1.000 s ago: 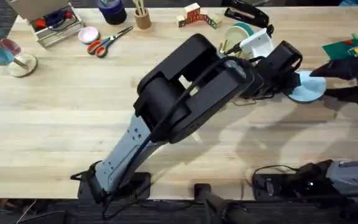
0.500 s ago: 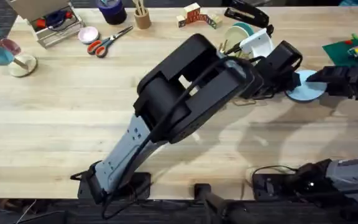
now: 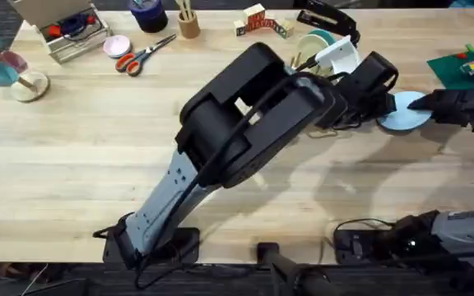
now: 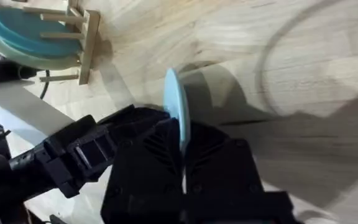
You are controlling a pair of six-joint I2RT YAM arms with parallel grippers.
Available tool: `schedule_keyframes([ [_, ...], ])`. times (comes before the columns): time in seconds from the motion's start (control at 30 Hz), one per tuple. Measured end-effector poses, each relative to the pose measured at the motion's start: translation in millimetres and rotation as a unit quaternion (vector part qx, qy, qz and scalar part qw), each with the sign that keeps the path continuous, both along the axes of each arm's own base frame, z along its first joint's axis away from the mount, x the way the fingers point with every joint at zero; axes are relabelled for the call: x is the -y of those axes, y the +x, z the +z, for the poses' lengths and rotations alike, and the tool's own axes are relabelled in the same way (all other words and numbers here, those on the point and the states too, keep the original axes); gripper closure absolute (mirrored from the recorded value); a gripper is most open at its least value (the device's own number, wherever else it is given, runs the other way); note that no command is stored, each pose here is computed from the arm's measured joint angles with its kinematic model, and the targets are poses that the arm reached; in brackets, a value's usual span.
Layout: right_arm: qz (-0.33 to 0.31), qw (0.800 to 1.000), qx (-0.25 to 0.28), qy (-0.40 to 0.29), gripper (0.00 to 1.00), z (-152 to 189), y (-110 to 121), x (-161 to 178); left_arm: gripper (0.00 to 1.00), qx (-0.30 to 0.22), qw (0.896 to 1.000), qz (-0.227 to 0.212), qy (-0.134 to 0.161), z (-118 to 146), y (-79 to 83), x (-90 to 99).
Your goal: Pick up the plates from the table one by one and place each into a slot on the dish rack.
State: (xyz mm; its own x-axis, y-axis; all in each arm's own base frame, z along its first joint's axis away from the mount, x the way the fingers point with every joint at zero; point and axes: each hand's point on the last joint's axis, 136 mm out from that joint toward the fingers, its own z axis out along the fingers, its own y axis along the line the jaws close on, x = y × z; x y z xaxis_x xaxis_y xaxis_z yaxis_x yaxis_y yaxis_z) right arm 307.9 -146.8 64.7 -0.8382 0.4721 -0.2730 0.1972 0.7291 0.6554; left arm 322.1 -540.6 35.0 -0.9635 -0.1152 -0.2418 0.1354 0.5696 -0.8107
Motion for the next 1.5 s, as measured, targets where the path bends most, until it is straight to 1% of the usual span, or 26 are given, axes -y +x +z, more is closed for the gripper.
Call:
schedule_keyframes([
  [0.17, 0.000, 1.000, 0.000, 0.000, 0.970, 0.0, -0.1, 0.0, 0.961, -0.002, 1.000, -0.002, -0.001, 0.0, -0.8, 0.2],
  [0.3, 0.000, 1.000, 0.000, 0.000, 0.970, 0.8, -0.3, -0.2, 0.961, -0.007, 1.000, -0.001, 0.009, -2.3, -1.6, -1.9],
  [0.4, 0.002, 1.000, 0.000, -0.004, 0.970, 4.4, -1.2, -1.8, 0.962, -0.013, 1.000, 0.004, 0.027, -2.8, -2.8, -7.4],
  [0.47, 0.005, 1.000, 0.003, -0.015, 0.970, 8.4, -1.2, -1.9, 0.961, -0.013, 0.999, 0.006, 0.044, -4.3, -4.2, -12.5],
  [0.57, 0.007, 0.999, 0.012, -0.033, 0.970, 18.1, -1.3, 0.0, 0.960, -0.004, 0.998, 0.007, 0.062, -5.5, -6.0, -15.9],
  [0.73, 0.006, 0.997, 0.049, -0.062, 0.970, 50.1, 0.0, -1.4, 0.959, 0.010, 0.996, 0.004, 0.088, -4.3, -8.9, -22.2],
  [0.83, 0.005, 0.994, 0.071, -0.079, 0.970, 68.3, 0.2, -2.9, 0.959, 0.020, 0.994, 0.001, 0.112, -2.6, -11.1, -29.6],
  [1.0, 0.003, 0.991, 0.097, -0.096, 0.970, 93.9, -1.4, -9.5, 0.958, 0.028, 0.986, -0.003, 0.163, 0.2, -16.6, -51.6],
  [1.1, 0.014, 0.988, 0.113, -0.106, 0.970, 108.9, -0.8, -21.7, 0.958, 0.040, 0.979, -0.005, 0.198, 3.8, -18.0, -68.1],
  [1.17, 0.029, 0.985, 0.127, -0.114, 0.970, 120.2, 0.3, -33.6, 0.958, 0.050, 0.975, -0.006, 0.216, 9.4, -17.8, -77.8],
  [1.27, 0.051, 0.979, 0.150, -0.128, 0.970, 137.0, 0.5, -51.7, 0.959, 0.068, 0.970, -0.009, 0.234, 27.6, -14.3, -92.7],
  [1.33, 0.063, 0.976, 0.159, -0.132, 0.970, 146.2, -2.3, -63.2, 0.959, 0.080, 0.966, -0.008, 0.245, 45.1, -10.1, -106.4],
  [1.5, 0.084, 0.972, 0.171, -0.136, 0.970, 167.5, -8.1, -84.1, 0.959, 0.120, 0.961, -0.007, 0.250, 95.8, 9.0, -141.3],
])
